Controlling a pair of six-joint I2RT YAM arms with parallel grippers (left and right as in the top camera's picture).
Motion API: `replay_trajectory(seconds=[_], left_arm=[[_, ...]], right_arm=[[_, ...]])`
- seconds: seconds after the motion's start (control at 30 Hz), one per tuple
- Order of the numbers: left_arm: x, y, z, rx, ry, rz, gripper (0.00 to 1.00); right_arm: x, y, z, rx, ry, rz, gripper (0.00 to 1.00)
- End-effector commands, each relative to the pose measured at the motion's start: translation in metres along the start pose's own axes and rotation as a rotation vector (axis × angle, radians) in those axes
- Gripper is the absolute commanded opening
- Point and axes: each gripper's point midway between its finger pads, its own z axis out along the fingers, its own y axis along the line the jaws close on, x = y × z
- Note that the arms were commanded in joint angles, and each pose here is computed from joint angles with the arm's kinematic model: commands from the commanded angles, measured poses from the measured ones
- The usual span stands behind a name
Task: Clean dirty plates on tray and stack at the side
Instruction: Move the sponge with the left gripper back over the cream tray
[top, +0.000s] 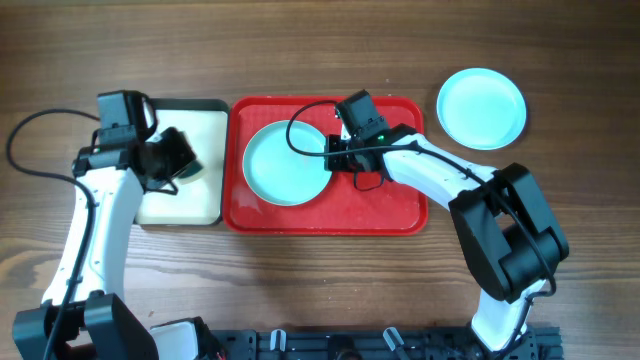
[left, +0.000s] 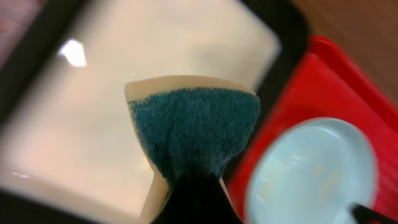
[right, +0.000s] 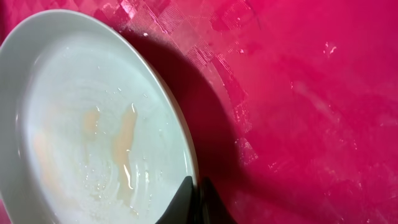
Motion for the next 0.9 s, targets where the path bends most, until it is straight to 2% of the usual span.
replay_trajectory(seconds=[0.0,0.2,0.3,0.7,0.73,0.77,0.8,0.83,0.87], left_arm=[[-0.005,0.028,0.008,-0.122,-0.033,0.076,0.04],[0.012,0.037,0.04,-0.095,-0.057,0.103,0.04],[0.022,0.019,0.046,0.026,-0.026,0.19,0.04],[0.024,0.02,0.055,0.023,-0.01,0.183,0.04],[0.024,0.021,0.058,0.022,-0.006,0.182,0.06],[0.025,0.021,0.06,0.02,-0.001,0.182,0.13],[0.024,0.021,0.06,0.021,-0.002,0.182,0.26],[0.024,0.021,0.06,0.022,-0.002,0.182,0.35],[0.025,0.019,0.059,0.035,0.001,0.181,0.39]], right_arm=[[0.004,0.004,0.004,-0.02,0.014,-0.014,0.04],[0.005,0.004,0.004,-0.019,0.016,-0.015,0.04],[0.005,0.004,0.004,-0.019,0.016,-0.015,0.04],[0.005,0.004,0.004,-0.019,0.016,-0.015,0.04],[0.005,0.004,0.004,-0.019,0.016,-0.015,0.04],[0.005,0.004,0.004,-0.019,0.017,-0.015,0.04],[0.005,0.004,0.004,-0.019,0.017,-0.015,0.04],[0.005,0.004,0.004,-0.019,0.016,-0.015,0.04],[0.005,0.004,0.004,-0.019,0.016,-0.015,0.04]])
